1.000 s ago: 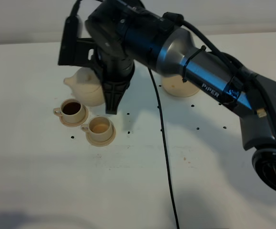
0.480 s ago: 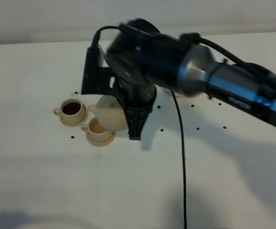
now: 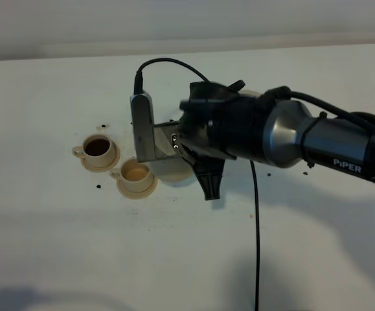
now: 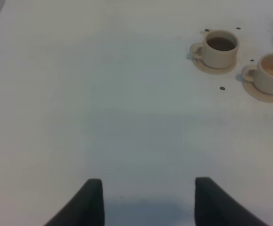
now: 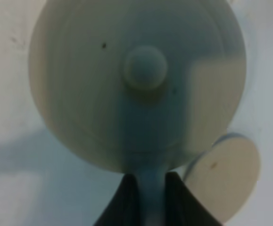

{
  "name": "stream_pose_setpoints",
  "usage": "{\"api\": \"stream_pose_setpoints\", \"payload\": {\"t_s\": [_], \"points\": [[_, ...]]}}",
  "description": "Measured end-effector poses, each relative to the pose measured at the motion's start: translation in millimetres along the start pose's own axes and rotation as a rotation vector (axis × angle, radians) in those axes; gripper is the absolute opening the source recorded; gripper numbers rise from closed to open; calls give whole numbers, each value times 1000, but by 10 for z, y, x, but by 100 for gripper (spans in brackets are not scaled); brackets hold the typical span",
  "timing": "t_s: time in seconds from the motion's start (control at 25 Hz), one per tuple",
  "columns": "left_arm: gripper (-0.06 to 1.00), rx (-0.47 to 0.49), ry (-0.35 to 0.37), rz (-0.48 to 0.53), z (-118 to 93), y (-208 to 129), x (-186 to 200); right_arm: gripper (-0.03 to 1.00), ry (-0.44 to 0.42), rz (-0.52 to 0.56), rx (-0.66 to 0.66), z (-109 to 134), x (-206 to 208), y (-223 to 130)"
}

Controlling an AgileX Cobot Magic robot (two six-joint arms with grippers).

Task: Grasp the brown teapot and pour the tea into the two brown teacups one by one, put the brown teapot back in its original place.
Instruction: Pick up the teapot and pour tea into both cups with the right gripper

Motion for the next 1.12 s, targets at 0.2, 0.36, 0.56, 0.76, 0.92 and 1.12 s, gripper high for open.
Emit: {"api": "stream_pose_setpoints", "payload": {"t_s": [0.2, 0.36, 0.56, 0.76, 0.92, 1.12], "points": [[42, 0, 0, 0, 0, 0, 0, 9, -68, 14, 2, -49, -127, 15], [42, 0, 0, 0, 0, 0, 0, 9, -91, 28, 7, -48, -221, 19], [42, 0, 0, 0, 0, 0, 0, 9, -91, 37, 20, -21, -293, 23], [42, 0, 0, 0, 0, 0, 0, 9, -100, 40, 33, -27, -298, 18], [42, 0, 0, 0, 0, 0, 0, 9, -112, 42, 46, -42, -296, 16], [42, 0, 0, 0, 0, 0, 0, 9, -121, 47, 60, -54, -298, 12]]}}
Point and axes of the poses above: a point on each arm's last joint axis where the gripper is mounted, x pointing back along that axis away from the gripper, z along the wrist's bending axis when the last joint is at zero, y = z × x, the point moved 4 cm from there along -x, pointing out along that axis toward the gripper, and after that the axes turned 1 degree about x, right-handed, at the moved point
